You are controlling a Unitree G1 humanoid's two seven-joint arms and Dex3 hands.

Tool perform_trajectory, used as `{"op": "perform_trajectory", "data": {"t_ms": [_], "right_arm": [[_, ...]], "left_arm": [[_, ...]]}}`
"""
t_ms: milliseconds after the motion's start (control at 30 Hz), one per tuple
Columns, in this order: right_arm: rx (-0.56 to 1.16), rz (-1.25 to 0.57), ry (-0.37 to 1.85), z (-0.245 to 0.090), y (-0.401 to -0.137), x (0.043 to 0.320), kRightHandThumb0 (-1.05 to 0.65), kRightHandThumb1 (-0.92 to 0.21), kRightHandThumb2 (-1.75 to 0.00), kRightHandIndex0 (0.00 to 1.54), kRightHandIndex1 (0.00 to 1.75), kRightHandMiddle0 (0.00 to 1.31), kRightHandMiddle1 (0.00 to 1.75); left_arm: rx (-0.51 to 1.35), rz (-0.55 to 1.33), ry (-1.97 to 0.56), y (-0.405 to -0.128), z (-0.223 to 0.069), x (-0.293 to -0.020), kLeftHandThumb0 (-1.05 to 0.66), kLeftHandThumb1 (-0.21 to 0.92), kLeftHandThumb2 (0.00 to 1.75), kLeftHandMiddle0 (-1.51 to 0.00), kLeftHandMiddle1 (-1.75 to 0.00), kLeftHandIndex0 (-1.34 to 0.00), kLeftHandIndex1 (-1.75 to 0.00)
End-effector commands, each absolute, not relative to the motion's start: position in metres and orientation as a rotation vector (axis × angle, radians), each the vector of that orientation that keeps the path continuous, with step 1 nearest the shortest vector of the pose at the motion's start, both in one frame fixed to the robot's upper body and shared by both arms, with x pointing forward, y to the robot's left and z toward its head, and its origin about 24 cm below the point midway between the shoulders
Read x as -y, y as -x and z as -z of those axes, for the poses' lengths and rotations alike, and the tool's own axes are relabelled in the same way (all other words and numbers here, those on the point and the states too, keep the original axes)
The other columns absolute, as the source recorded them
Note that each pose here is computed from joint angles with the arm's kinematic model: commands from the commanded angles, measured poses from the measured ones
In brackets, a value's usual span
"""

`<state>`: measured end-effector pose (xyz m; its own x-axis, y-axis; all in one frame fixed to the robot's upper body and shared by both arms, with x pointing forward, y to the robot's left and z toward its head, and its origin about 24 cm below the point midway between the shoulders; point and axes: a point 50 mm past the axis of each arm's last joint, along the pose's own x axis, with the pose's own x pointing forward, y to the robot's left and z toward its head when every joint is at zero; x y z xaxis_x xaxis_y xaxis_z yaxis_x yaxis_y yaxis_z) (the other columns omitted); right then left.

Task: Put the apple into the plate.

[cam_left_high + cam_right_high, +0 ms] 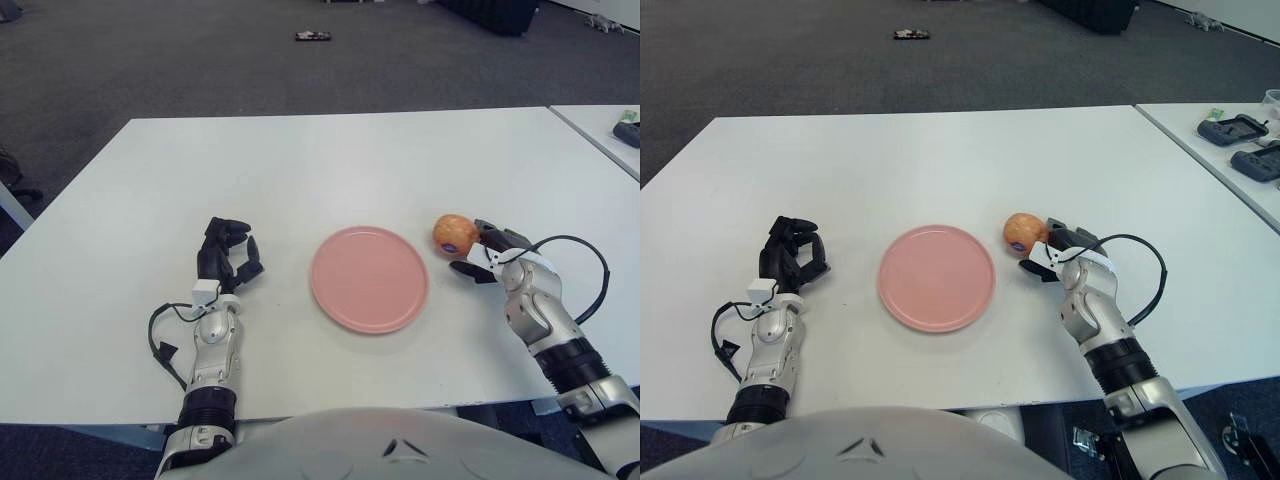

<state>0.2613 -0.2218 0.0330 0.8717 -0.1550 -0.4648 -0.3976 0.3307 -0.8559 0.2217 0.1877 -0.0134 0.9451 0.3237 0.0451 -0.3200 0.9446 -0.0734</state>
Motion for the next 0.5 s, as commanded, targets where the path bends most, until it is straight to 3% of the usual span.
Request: {"op": "perform_trajectory", "data": {"t_ms": [0, 467], "right_arm": [[-0.434, -0.141, 1.201, -0.044, -0.259, 0.219, -1.05, -0.68, -0.49, 0.0, 0.0, 0.0, 0.0], [-0.314, -0.093, 1.147, -0.058, -0.255, 0.214, -1.05, -0.58, -0.54, 0.0, 0.0, 0.0, 0.0]], "left_arm": [[-0.034, -0.34, 0.082, -0.21, 0.031, -0.187, -0.44, 0.42, 1.2, -0.81, -1.75, -0.52, -1.75], [-0.037, -0.327, 0.063, -0.211, 0.031, -0.187, -0.45, 0.41, 1.21, -0.83, -1.75, -0.53, -1.75]]}}
